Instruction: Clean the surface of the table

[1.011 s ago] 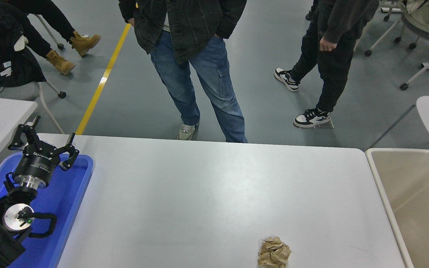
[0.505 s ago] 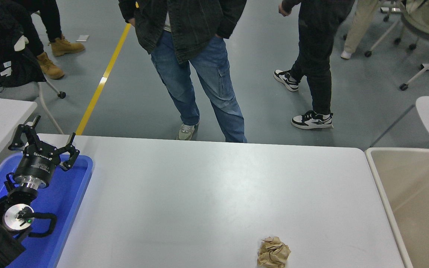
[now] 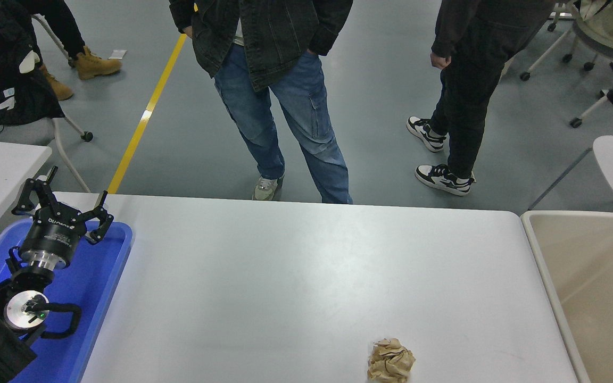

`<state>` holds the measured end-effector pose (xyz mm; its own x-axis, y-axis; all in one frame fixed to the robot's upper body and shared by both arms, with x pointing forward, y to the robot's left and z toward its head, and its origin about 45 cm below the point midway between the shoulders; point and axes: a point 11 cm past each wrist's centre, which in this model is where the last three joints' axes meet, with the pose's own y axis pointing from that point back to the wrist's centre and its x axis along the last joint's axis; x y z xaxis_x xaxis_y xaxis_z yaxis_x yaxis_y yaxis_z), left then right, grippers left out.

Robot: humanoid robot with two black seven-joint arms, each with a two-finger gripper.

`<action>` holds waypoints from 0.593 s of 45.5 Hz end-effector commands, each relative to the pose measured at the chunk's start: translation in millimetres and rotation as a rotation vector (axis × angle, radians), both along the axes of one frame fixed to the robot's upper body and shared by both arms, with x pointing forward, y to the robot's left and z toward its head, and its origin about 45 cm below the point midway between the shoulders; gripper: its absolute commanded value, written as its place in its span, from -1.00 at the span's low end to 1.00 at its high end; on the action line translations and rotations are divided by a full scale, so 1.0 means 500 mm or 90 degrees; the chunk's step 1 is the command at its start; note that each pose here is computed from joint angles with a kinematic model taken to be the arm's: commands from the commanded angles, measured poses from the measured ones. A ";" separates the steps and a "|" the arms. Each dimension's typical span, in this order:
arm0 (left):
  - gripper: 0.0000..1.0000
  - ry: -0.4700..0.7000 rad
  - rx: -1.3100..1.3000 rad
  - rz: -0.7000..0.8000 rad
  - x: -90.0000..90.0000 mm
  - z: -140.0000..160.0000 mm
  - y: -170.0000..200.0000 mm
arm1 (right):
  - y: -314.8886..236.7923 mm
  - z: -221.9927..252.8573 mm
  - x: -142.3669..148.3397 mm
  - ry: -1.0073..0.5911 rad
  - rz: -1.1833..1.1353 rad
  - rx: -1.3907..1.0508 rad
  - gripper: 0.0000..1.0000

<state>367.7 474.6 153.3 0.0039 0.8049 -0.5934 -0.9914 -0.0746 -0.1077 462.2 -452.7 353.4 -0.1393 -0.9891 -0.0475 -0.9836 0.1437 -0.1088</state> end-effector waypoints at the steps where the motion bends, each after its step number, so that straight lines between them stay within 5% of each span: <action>1: 1.00 0.000 0.000 0.000 0.000 0.000 0.000 | 0.063 -0.139 -0.022 0.025 0.022 0.016 0.95; 27: 1.00 0.000 0.000 0.000 0.000 0.000 0.000 | 0.139 -0.380 -0.118 0.152 0.028 -0.014 0.95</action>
